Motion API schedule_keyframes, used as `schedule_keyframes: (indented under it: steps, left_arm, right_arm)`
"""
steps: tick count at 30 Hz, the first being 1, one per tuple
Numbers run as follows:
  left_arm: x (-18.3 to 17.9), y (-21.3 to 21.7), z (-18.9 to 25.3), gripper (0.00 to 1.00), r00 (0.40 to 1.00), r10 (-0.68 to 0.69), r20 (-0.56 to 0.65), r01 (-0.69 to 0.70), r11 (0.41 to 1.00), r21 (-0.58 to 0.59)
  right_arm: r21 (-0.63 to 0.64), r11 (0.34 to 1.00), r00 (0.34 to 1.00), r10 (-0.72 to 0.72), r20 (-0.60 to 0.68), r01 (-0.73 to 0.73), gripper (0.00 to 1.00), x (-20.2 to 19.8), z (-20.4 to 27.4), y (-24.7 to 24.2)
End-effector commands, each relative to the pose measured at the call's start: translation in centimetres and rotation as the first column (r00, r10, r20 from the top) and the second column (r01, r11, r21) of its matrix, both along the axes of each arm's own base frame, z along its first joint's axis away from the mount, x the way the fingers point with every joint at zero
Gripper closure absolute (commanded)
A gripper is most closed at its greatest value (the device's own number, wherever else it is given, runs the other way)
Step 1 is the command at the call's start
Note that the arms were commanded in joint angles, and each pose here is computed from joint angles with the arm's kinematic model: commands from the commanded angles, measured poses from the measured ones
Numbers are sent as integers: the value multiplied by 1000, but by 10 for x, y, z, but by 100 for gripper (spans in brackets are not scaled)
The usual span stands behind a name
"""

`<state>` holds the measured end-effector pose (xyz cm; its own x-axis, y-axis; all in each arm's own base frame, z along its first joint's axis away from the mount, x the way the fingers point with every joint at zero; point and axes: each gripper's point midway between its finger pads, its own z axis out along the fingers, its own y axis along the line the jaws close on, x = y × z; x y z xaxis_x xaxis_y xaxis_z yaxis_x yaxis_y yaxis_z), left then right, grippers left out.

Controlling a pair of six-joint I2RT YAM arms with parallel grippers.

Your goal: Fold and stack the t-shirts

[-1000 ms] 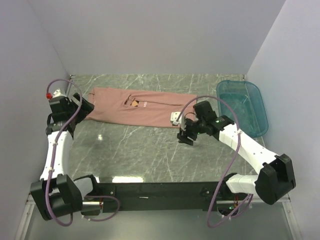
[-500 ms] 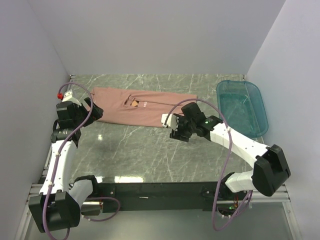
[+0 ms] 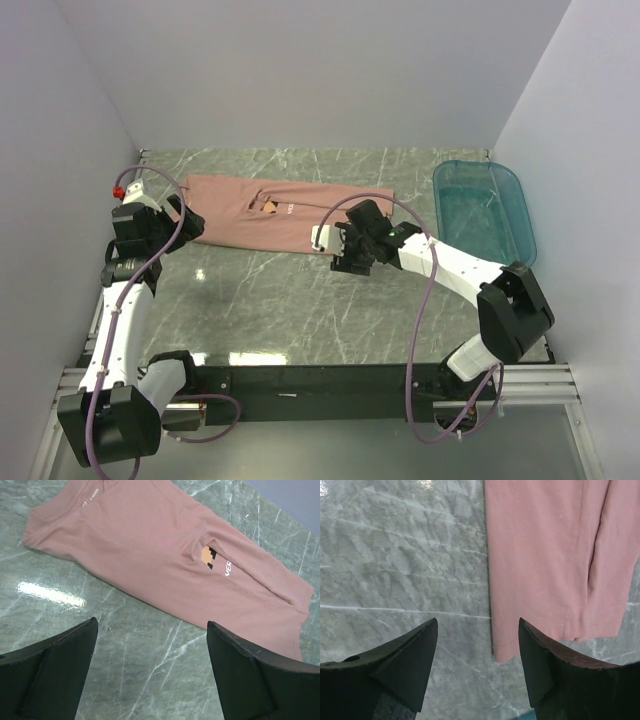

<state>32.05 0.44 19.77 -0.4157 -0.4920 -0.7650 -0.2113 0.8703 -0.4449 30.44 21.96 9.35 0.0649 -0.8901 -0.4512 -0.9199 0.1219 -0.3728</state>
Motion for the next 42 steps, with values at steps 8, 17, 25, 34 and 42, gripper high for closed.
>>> schedule_keyframes:
  steps: [8,17,25,34,42]
  left_arm:
    - [4,1,18,5,998,-6,66,4,1000,22]
    - [4,0,19,5,998,-7,69,6,1000,22]
    - [4,1,18,5,998,-4,67,3,1000,23]
    - [4,1,18,5,998,-7,66,6,1000,21]
    - [4,0,17,5,998,-10,65,9,1000,20]
  right_arm:
    - [-6,1000,998,15,58,-14,27,23,8,13]
    - [-21,1000,998,18,56,-17,27,33,5,13]
    - [-28,1000,998,-4,62,5,27,45,5,9]
    - [-26,999,998,-33,50,34,27,58,2,5]
    - [-23,999,998,-39,44,40,27,61,-1,4]
